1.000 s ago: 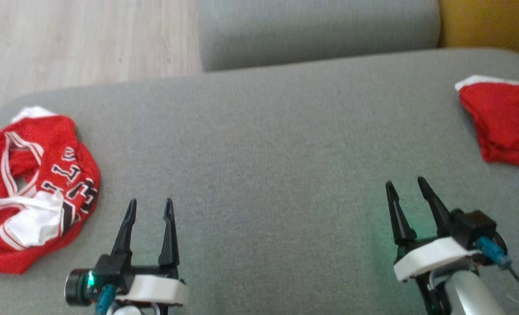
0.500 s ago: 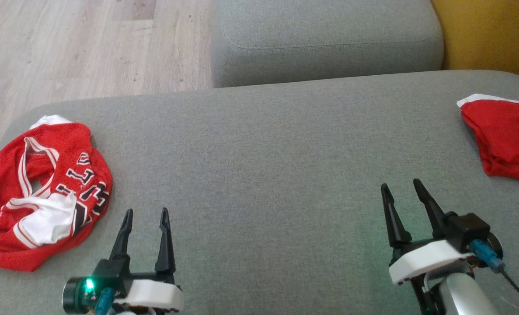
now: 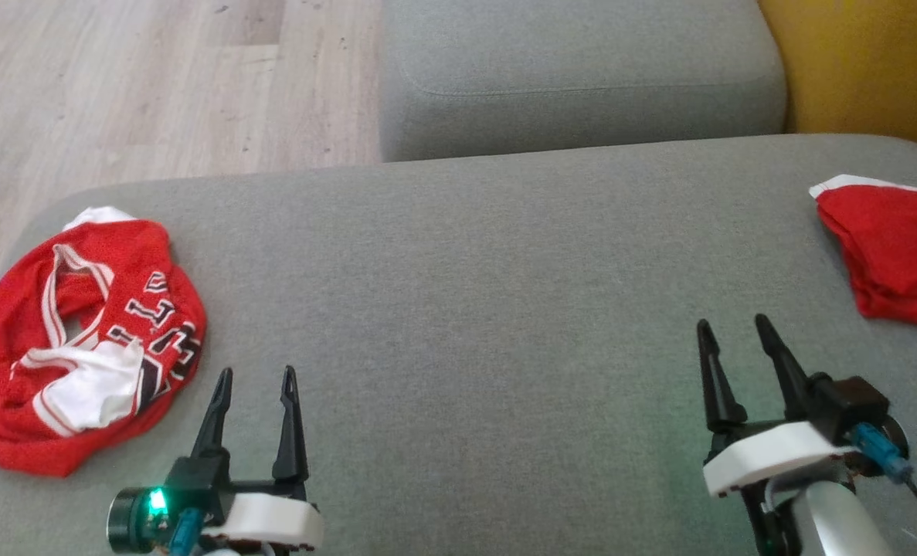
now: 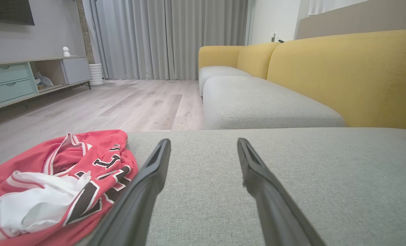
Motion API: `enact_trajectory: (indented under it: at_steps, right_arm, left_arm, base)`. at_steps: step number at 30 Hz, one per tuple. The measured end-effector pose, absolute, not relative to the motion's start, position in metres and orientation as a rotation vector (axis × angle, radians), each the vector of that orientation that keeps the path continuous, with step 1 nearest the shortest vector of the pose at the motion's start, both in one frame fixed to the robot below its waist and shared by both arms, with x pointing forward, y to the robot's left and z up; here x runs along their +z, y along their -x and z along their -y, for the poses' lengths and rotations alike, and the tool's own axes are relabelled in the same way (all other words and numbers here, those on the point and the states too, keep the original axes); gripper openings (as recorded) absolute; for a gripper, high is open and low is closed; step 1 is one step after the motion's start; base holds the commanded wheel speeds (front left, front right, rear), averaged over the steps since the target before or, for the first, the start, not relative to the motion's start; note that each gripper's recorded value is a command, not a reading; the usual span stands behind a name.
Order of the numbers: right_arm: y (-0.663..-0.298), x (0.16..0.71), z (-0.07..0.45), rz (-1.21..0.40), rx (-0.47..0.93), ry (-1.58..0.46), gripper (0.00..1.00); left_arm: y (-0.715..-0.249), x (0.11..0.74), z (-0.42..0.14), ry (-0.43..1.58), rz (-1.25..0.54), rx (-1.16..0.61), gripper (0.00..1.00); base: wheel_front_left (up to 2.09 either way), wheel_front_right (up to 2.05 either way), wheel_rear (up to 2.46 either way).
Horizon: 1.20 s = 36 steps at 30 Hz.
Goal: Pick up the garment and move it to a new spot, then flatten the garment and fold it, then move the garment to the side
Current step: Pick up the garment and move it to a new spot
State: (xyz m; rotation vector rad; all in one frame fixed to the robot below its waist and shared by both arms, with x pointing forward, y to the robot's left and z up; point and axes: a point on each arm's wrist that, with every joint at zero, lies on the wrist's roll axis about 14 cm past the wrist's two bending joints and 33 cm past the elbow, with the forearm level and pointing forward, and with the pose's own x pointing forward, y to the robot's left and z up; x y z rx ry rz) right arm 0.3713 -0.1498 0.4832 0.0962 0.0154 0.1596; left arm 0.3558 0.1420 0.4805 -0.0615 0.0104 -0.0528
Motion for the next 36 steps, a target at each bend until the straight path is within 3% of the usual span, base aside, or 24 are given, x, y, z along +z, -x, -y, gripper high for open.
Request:
enact_trajectory:
  at_steps: [5, 25, 32, 36]
  right_arm:
    - [-0.376, 0.480, 0.142, -0.026, 0.179, -0.102, 1.00]
    - [-0.402, 0.454, 0.004, -0.113, 0.558, -0.097, 1.00]
    - [-0.438, 0.435, 0.017, -0.124, 0.562, -0.041, 1.00]
    - [-0.466, 0.424, 0.028, -0.110, 0.556, -0.014, 1.00]
  left_arm:
    - [-0.350, 0.483, -0.155, 0.048, 0.001, -0.014, 1.00]
    - [-0.281, 0.483, -0.287, 0.022, 0.000, 0.430, 1.00]
    - [-0.342, 0.511, -0.307, -0.053, 0.051, 0.406, 1.00]
    - [-0.392, 0.492, -0.322, -0.089, -0.041, 0.392, 1.00]
  base:
    - [0.00, 0.00, 0.00]
    - [0.00, 0.00, 0.00]
    - [0.00, 0.00, 0.00]
    - [0.00, 0.00, 0.00]
